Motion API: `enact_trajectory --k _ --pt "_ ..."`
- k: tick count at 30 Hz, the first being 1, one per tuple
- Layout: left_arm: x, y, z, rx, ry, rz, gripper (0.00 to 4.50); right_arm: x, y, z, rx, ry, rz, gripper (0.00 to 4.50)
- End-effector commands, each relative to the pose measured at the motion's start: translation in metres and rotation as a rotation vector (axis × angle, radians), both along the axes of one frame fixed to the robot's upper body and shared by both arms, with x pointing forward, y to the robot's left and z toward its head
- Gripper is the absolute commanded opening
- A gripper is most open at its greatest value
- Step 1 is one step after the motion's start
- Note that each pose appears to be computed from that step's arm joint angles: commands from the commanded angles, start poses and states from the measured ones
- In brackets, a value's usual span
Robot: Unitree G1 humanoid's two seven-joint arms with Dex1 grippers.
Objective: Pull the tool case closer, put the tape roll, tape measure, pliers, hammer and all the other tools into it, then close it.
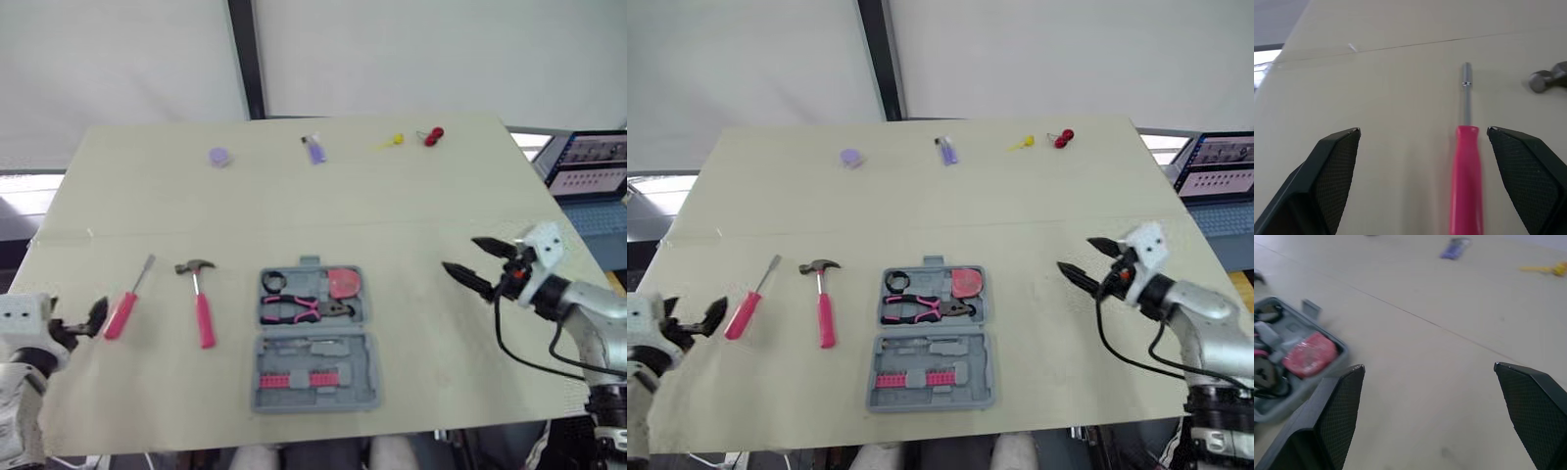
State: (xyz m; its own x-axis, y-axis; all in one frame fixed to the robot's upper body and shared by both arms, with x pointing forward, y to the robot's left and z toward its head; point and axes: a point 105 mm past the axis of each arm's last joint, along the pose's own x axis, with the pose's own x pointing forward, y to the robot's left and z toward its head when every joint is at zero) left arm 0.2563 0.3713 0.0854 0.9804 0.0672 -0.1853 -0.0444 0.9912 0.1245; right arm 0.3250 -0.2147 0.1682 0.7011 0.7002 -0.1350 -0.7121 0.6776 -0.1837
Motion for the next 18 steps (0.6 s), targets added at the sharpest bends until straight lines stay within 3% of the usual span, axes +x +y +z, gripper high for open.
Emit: enact_trajectory --k 1,10,16,18 --pt "0.012 -0.026 0.017 -0.001 -0.047 -0.119 4.45 -0.016 0.044 0.020 -0.028 -0.018 0.217 4.50" --pt "0.030 -0.086 0.020 -0.036 -0.044 -0.308 4.45 -0.045 0.117 0.023 -0.031 -0.028 0.453 4.50" --pt "0.045 -0.100 0.031 -0.120 -0.105 -0.099 4.45 -0.054 0.133 0.022 -0.018 -0.033 0.508 4.50" --pt "0.050 -0.125 0.034 -0.148 -0.121 -0.064 4.45 -0.053 0.134 0.025 -0.020 -0.044 0.515 4.50"
